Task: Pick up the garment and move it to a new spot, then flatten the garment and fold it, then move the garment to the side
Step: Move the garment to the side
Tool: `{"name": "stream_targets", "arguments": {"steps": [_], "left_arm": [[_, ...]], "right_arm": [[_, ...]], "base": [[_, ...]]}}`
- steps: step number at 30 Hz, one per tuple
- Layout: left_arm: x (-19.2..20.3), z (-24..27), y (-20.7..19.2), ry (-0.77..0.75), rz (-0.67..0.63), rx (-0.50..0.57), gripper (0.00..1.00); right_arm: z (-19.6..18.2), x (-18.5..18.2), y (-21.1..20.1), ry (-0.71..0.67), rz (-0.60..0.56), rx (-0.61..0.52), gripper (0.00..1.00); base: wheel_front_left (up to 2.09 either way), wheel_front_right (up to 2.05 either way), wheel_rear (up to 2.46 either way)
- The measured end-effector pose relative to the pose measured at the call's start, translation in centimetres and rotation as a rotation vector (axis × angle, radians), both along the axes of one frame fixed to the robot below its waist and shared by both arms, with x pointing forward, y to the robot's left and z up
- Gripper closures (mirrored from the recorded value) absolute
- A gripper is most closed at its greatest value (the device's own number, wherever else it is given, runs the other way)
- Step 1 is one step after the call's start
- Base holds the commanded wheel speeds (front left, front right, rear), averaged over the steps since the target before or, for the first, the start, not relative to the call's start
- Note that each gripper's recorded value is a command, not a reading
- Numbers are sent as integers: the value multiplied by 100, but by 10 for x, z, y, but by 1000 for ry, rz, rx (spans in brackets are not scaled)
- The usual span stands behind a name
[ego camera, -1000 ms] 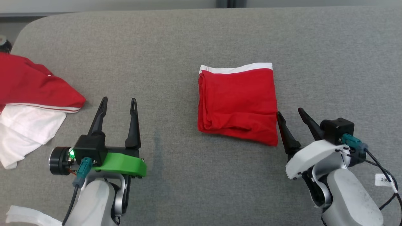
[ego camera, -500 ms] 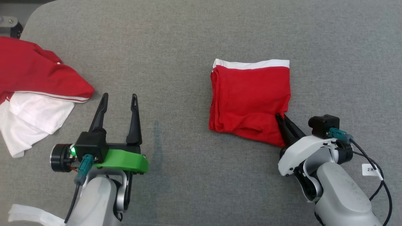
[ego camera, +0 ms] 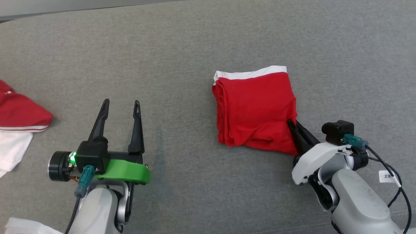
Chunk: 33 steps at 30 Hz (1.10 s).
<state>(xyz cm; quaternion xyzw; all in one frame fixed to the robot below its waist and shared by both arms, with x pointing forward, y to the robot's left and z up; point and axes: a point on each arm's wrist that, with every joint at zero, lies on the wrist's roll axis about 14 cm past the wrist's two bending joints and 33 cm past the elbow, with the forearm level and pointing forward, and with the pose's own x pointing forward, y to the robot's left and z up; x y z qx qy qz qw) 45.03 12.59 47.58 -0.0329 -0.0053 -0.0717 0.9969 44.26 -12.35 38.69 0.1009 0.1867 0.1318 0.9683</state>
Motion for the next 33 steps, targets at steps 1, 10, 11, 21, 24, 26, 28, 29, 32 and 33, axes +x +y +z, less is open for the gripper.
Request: {"name": "stream_targets", "arguments": {"steps": [1, 10, 11, 21, 24, 26, 28, 29, 32, 33], "left_arm": [[2, 0, -7, -3, -20, -4, 0], [23, 11, -69, -50, -200, -11, 0], [27, 12, -75, -56, -215, -12, 0], [60, -4, -115, -71, -342, -26, 0], [68, -16, -121, -64, -365, -31, 0], [72, -24, -126, -56, -385, -36, 0], [76, -34, -130, -46, -400, -40, 0], [77, -38, -131, -42, -403, -43, 0], [80, -54, -131, -15, -407, -41, 0], [80, -60, -131, -4, -408, -42, 0]], "right_arm": [[0, -3, -6, 2, -12, -4, 100], [20, 7, -78, -49, -118, -94, 100], [25, 15, -87, -64, -130, -108, 100], [48, 78, -209, -119, -289, -337, 100], [47, 85, -253, -103, -375, -398, 100], [42, 85, -280, -81, -437, -427, 100], [34, 82, -305, -52, -498, -450, 100], [29, 80, -312, -36, -518, -456, 100], [9, 78, -321, 13, -541, -470, 69], [2, 77, -323, 30, -546, -474, 19]], "base": [[0, 0, 0], [0, 0, 0], [0, 0, 0], [0, 0, 0], [0, 0, 0], [0, 0, 0], [0, 0, 0], [0, 0, 0], [0, 0, 0], [0, 0, 0]]}}
